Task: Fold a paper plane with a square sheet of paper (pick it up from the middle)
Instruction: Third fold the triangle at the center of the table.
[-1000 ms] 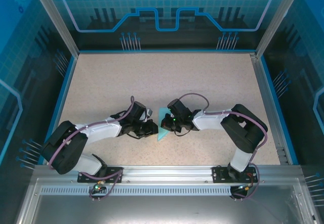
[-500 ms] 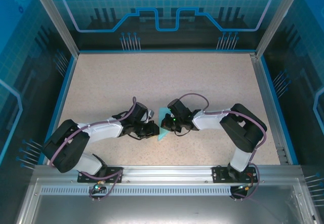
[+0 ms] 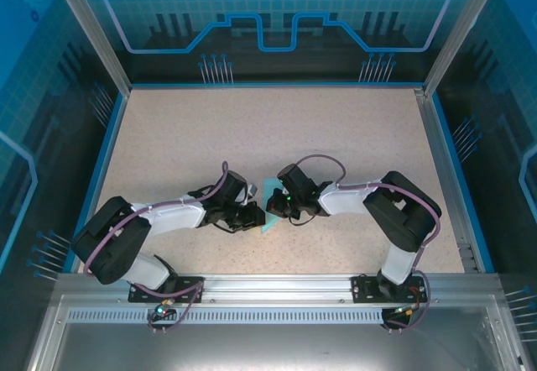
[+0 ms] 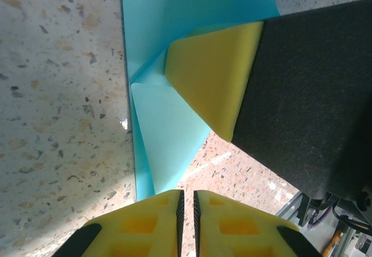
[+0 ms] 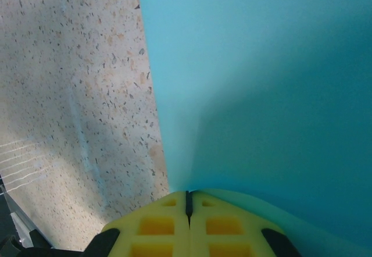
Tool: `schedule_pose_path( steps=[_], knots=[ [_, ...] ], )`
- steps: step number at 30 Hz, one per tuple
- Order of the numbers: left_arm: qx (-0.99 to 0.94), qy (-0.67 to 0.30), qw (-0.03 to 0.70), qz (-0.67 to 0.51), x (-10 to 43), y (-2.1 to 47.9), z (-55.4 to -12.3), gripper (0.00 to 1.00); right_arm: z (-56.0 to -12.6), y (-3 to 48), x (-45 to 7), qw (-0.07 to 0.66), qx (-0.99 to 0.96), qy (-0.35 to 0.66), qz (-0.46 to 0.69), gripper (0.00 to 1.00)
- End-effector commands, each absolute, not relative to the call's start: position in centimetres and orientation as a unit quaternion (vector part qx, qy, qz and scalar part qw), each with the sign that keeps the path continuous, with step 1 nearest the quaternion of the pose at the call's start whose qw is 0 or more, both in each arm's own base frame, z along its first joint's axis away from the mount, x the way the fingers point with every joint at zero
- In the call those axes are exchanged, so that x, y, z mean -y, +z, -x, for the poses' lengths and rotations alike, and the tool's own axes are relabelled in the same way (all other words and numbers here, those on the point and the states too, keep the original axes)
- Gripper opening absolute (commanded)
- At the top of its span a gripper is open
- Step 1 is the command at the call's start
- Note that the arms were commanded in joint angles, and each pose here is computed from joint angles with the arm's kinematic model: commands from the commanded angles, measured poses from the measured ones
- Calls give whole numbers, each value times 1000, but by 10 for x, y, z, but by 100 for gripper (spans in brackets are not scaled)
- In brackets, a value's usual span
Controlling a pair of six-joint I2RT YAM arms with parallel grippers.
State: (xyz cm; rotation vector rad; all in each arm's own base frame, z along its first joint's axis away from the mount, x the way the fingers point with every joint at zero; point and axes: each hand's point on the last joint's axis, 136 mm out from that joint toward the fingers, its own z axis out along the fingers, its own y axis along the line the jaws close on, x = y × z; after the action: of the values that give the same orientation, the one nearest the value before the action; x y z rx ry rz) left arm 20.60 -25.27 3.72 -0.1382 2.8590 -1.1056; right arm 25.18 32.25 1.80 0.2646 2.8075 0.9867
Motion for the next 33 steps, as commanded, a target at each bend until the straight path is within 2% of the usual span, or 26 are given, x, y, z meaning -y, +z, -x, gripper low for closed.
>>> schedule_pose_path(
  steps=[1, 33],
  knots=[
    [-928, -369, 30, 41, 260, 40, -206, 15, -258, 15, -322, 79, -936, 333, -84, 0],
    [-935, -352, 17, 41, 263, 26, -204, 15, -260, 7, -319, 74, -937, 327, -96, 0]
  ],
)
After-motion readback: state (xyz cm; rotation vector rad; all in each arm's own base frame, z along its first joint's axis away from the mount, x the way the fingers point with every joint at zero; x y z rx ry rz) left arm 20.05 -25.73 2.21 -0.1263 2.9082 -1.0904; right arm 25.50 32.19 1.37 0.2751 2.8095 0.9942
